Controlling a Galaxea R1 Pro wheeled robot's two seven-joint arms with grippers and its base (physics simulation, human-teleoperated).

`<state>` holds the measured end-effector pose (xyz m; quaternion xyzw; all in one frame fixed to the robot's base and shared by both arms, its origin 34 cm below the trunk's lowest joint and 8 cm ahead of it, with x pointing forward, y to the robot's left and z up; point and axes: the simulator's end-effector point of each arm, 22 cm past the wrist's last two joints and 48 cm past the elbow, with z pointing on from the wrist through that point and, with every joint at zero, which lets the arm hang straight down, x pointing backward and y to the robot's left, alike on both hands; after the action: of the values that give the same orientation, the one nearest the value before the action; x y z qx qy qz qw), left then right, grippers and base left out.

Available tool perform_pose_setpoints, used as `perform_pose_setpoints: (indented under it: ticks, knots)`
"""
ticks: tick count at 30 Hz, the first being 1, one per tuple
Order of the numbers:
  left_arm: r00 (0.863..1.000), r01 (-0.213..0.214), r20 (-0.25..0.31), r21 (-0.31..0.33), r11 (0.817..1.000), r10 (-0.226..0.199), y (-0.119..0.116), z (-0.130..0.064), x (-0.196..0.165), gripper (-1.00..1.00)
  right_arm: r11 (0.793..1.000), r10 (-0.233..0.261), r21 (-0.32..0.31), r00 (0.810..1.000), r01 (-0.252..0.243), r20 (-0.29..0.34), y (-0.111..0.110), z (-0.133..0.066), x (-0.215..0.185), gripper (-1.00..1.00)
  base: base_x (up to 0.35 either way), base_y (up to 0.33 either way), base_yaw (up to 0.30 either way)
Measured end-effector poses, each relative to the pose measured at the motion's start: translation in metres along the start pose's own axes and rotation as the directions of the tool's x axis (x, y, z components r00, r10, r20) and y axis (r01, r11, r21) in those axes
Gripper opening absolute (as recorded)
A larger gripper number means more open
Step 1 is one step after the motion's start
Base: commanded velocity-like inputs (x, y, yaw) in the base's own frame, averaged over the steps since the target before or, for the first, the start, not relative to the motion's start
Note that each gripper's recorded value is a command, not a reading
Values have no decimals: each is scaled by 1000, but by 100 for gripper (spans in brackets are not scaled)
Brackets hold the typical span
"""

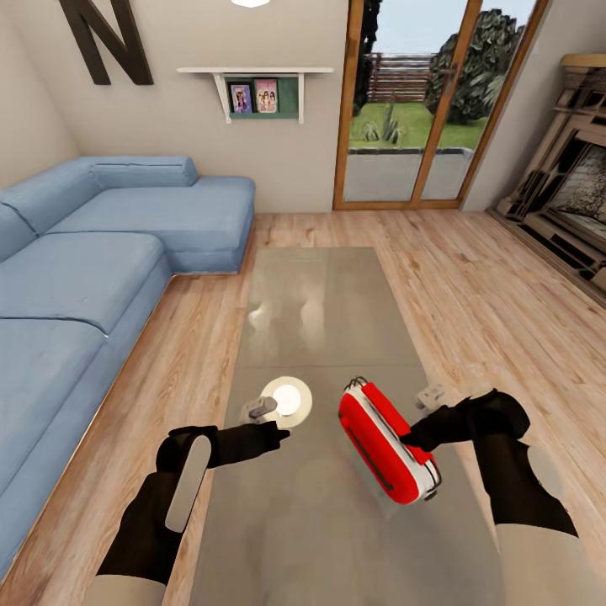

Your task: Turn on the radio receiver that's on the table in the living room.

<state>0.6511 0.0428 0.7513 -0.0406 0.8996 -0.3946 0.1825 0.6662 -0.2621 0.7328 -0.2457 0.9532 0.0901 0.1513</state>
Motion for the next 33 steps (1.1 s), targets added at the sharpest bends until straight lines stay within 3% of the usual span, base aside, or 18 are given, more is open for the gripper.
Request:
perform_pose_setpoints:
  ticks: [3, 4, 5, 6, 7, 8, 9, 10, 12, 15, 17, 22, 29, 33]
  knots:
    - [1000, 0, 0, 0, 1000, 0, 0, 0, 0, -100, 1000, -2, 0, 1000, 2, 8, 5, 3, -4, -100, 0, 0, 0]
    - [1000, 0, 0, 0, 1000, 0, 0, 0, 0, -100, 999, 5, 37, 1000, -5, 19, 2, 5, -9, -100, 0, 0, 0]
    - [1000, 0, 0, 1, 1000, 0, 0, 0, 0, -100, 994, 10, 109, 1000, -12, 19, -13, 5, -9, -100, 0, 0, 0]
    - [1000, 0, 0, 1, 1000, 0, 0, 0, 0, -100, 974, -12, 228, 1000, 9, 15, -40, 0, -9, -100, 0, 0, 0]
    - [1000, 0, 0, 0, 1000, 0, 0, 0, 0, -100, 956, -21, 292, 1000, 18, 7, -54, -4, -8, -100, 0, 0, 0]
    - [1000, 0, 0, 1, 1000, 0, 0, 0, 0, -100, 960, -21, 279, 1000, 18, 8, -51, -2, -8, -100, 0, 0, 0]
    - [1000, 0, 0, 0, 1000, 0, 0, 0, 0, -100, 978, 8, 210, 1000, -12, 16, -35, 3, -8, -100, 0, 0, 0]
    - [1000, 0, 0, 0, 1000, 0, 0, 0, 0, -100, 982, 24, 186, 1000, -27, 19, -29, 5, -8, -100, 0, 0, 0]
    - [1000, 0, 0, 0, 1000, 0, 0, 0, 0, -100, 963, -7, 271, 1000, 9, -7, -48, 4, -2, -100, 0, 0, 0]
    - [1000, 0, 0, 0, 1000, 0, 0, 0, 0, -100, 953, 20, 303, 999, -11, -27, -54, 15, 7, -100, 0, 0, 0]
    - [1000, 0, 0, 0, 1000, 0, 0, 0, 0, -100, 962, 32, 273, 999, -26, -15, -44, 26, 6, -100, 0, 0, 0]
    - [1000, 0, 0, 0, 1000, 0, 0, 0, 0, -100, 966, 29, 259, 1000, -26, -8, -40, 31, 5, -100, 0, 0, 0]
    - [1000, 1, -1, 0, 1000, -1, 0, 0, 0, -100, 976, 37, 214, 999, -29, -34, -28, 46, 16, -100, 0, 0, 0]
    - [1000, 1, -1, 0, 1000, -1, 0, 0, 0, -100, 984, 14, 178, 1000, -13, -5, -20, 53, 10, -100, 0, 0, 0]
